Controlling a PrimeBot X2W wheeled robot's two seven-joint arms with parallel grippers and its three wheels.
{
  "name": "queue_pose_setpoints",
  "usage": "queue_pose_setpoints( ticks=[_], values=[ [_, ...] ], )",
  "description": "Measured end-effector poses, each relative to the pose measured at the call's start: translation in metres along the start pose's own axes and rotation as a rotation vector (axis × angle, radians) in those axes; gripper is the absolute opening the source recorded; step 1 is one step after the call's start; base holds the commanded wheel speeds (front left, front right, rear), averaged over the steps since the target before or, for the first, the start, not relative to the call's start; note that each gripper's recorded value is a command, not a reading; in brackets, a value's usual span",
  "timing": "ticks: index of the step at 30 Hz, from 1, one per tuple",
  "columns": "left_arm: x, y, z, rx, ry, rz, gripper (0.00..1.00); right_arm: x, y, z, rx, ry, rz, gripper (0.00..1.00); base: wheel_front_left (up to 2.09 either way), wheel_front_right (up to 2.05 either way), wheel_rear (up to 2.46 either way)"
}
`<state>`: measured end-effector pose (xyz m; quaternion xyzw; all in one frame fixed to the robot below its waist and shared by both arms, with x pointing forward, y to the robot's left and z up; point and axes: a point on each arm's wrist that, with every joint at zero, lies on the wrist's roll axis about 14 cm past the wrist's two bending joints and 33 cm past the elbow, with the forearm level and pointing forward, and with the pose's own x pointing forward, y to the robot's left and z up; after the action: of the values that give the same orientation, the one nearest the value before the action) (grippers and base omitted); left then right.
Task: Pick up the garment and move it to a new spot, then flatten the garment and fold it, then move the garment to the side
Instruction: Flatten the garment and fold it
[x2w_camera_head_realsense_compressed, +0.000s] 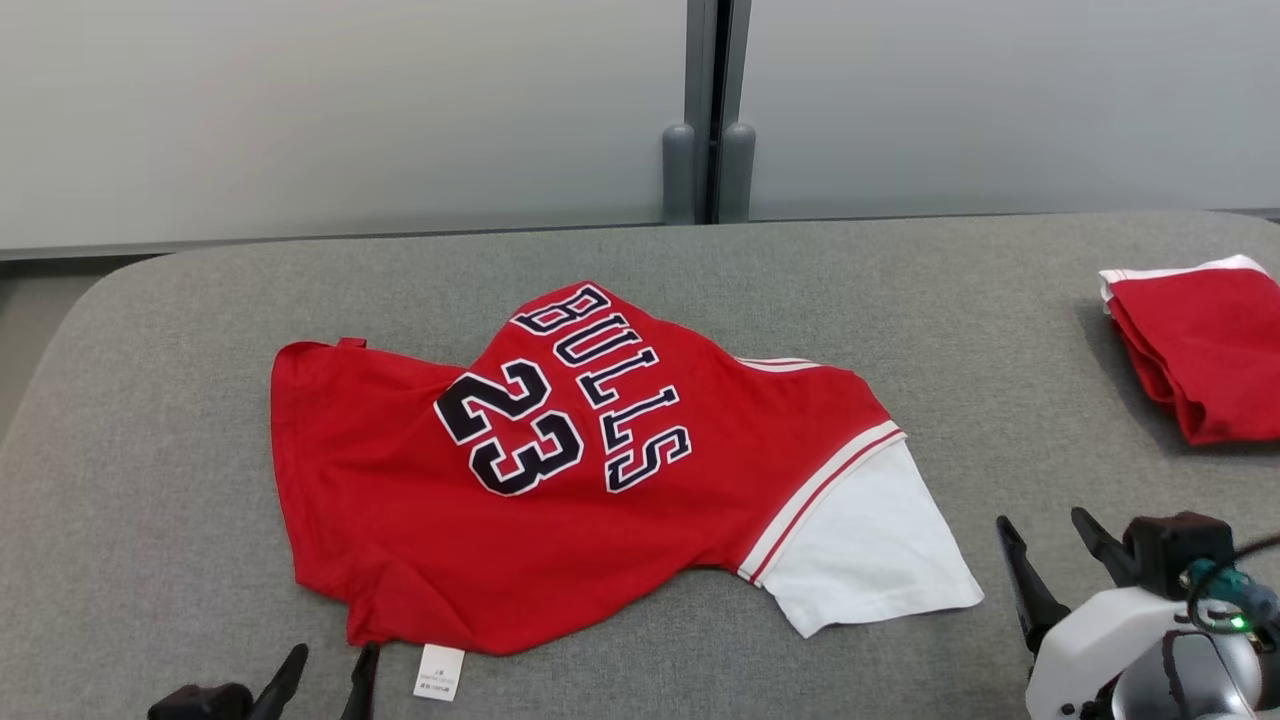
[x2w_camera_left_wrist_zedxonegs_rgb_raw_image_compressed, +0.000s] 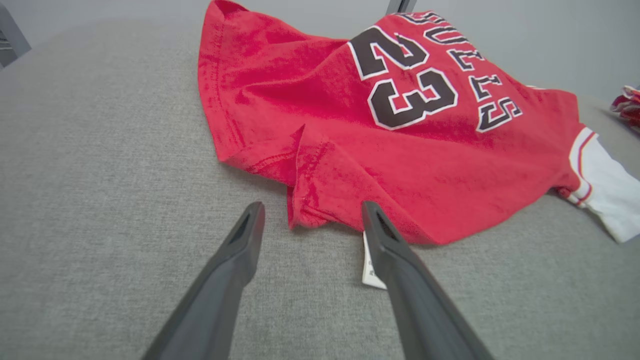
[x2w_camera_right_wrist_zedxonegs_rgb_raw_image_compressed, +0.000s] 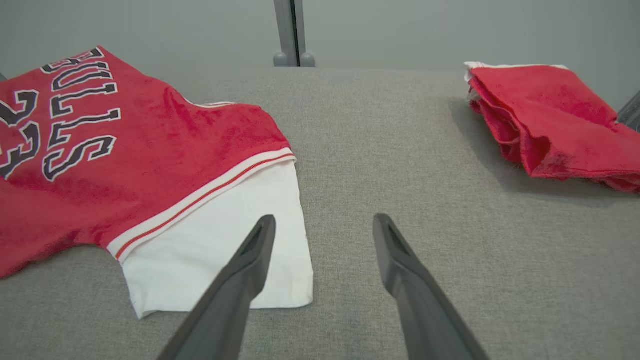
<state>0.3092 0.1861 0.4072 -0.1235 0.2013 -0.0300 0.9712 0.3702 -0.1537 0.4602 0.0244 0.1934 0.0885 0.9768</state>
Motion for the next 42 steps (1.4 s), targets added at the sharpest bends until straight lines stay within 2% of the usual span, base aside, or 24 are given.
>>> queue_pose_setpoints(
  ticks=[3, 6, 8, 16, 25, 32, 38, 42],
  values=[
    [-0.013, 0.006, 0.015, 0.01, -0.113, 0.044, 1.0, -0.016, -0.005, 0.018, -0.019, -0.15, -0.025, 1.0, 0.0, 0.0, 0.0],
    [-0.022, 0.006, 0.024, 0.006, -0.191, 0.065, 1.0, -0.031, -0.01, 0.016, -0.065, -0.222, -0.046, 1.0, 0.0, 0.0, 0.0],
    [-0.027, 0.008, 0.03, -0.001, -0.245, 0.084, 1.0, -0.037, -0.01, 0.017, -0.057, -0.282, -0.051, 1.0, 0.0, 0.0, 0.0],
    [-0.046, 0.018, 0.04, 0.005, -0.343, 0.152, 1.0, -0.057, -0.021, -0.006, -0.019, -0.362, -0.094, 1.0, 0.0, 0.0, 0.0],
    [-0.05, 0.015, 0.042, -0.001, -0.371, 0.129, 1.0, -0.058, -0.012, -0.024, 0.022, -0.33, -0.086, 1.0, 0.0, 0.0, 0.0],
    [-0.025, -0.007, 0.014, 0.011, -0.237, 0.043, 1.0, -0.032, 0.001, -0.014, 0.023, -0.285, -0.021, 1.0, 0.0, 0.0, 0.0],
    [0.014, -0.015, 0.004, 0.031, -0.082, -0.005, 1.0, 0.012, 0.004, -0.018, -0.039, -0.085, 0.029, 1.0, 0.0, 0.0, 0.0],
    [0.03, -0.009, -0.006, 0.035, -0.011, 0.007, 1.0, 0.035, 0.004, -0.044, -0.055, 0.08, 0.046, 1.0, 0.0, 0.0, 0.0]
  ],
)
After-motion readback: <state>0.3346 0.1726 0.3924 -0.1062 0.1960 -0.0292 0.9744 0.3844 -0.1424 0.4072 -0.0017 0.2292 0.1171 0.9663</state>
